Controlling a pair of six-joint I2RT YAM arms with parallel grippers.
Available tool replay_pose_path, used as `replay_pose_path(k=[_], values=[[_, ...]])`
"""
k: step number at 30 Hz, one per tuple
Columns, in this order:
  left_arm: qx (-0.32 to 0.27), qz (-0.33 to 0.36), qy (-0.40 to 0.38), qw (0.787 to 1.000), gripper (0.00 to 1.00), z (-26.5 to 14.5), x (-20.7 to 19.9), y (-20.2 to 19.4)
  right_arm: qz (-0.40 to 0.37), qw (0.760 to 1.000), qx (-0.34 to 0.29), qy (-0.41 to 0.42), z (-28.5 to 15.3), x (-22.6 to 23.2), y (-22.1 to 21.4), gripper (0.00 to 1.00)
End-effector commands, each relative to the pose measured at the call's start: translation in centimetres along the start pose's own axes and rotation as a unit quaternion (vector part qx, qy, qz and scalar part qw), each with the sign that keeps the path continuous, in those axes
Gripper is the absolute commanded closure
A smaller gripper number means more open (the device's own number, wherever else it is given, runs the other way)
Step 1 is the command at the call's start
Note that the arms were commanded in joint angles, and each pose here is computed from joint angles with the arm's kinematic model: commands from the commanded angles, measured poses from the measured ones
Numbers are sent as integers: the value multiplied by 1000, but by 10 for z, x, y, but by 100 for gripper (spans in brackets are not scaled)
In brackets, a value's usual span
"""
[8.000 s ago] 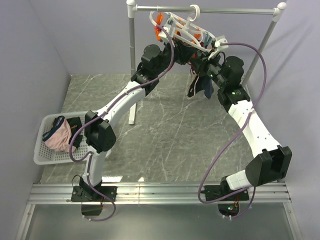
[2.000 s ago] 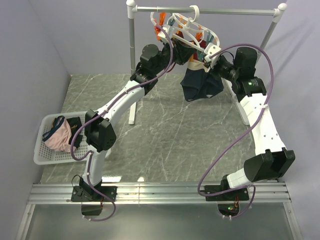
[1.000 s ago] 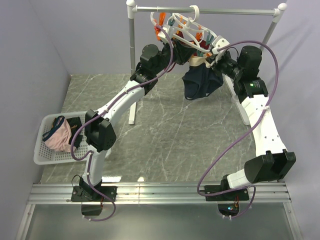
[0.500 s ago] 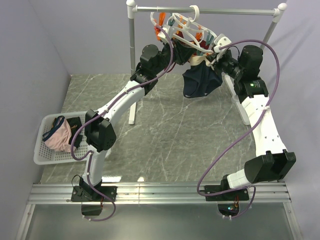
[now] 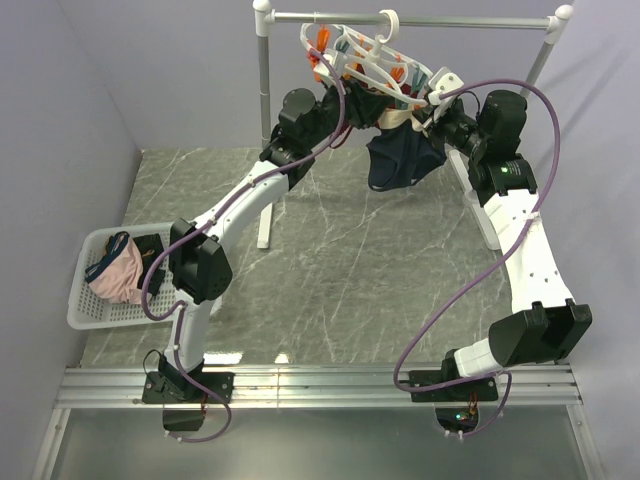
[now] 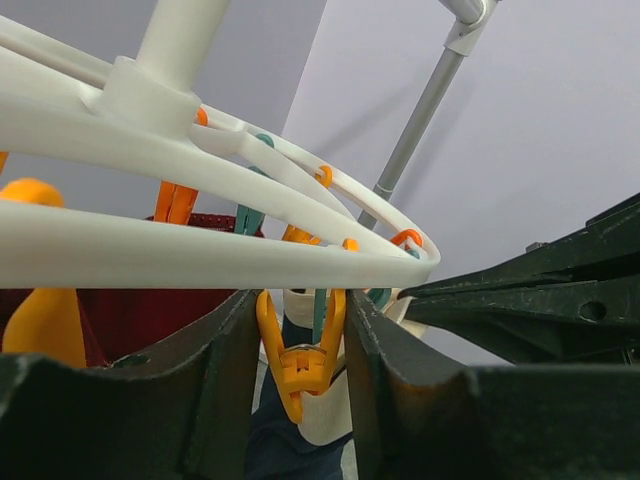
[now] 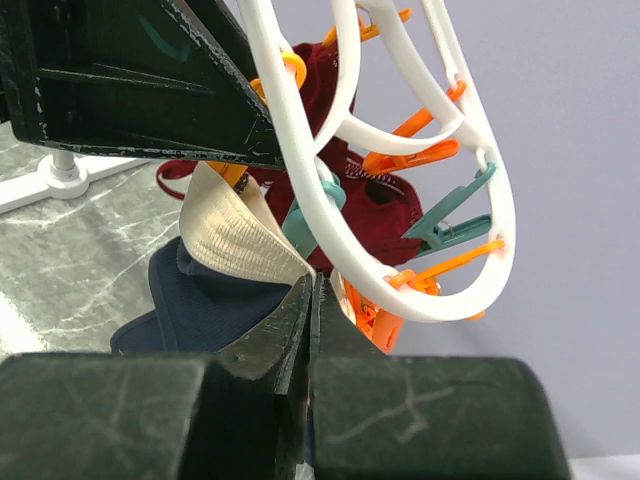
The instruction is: Clip the underwear to the hanger
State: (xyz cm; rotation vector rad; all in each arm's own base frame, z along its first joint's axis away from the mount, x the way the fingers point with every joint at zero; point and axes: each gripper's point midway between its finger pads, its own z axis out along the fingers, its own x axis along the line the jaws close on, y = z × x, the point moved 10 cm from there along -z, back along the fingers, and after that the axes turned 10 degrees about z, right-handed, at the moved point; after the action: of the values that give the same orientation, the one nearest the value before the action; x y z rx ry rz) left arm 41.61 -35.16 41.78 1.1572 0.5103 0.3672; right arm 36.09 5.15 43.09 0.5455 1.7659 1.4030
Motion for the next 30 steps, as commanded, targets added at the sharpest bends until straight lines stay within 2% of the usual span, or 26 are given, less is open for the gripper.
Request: replay_pose_path(k=[1,10,18,23,30], values=[[-29,7,-16,999,58,-2,-2,18,-26,998,-46,-18,-14,-3,26,100],[-46,10,-29,998,45,-2,-3,26,-29,998,-48,-16,-14,-3,27,100],[-64,20,-45,997,18,-11,-11,37,-30,998,-46,-15,-13,-2,23,100],[-43,29,-53,997,1,-28,-14,29,-32,998,-43,-14,-11,-3,20,100],[1,26,-46,999,1,-67,-21,10,-28,999,-44,-9,-8,-1,15,100]])
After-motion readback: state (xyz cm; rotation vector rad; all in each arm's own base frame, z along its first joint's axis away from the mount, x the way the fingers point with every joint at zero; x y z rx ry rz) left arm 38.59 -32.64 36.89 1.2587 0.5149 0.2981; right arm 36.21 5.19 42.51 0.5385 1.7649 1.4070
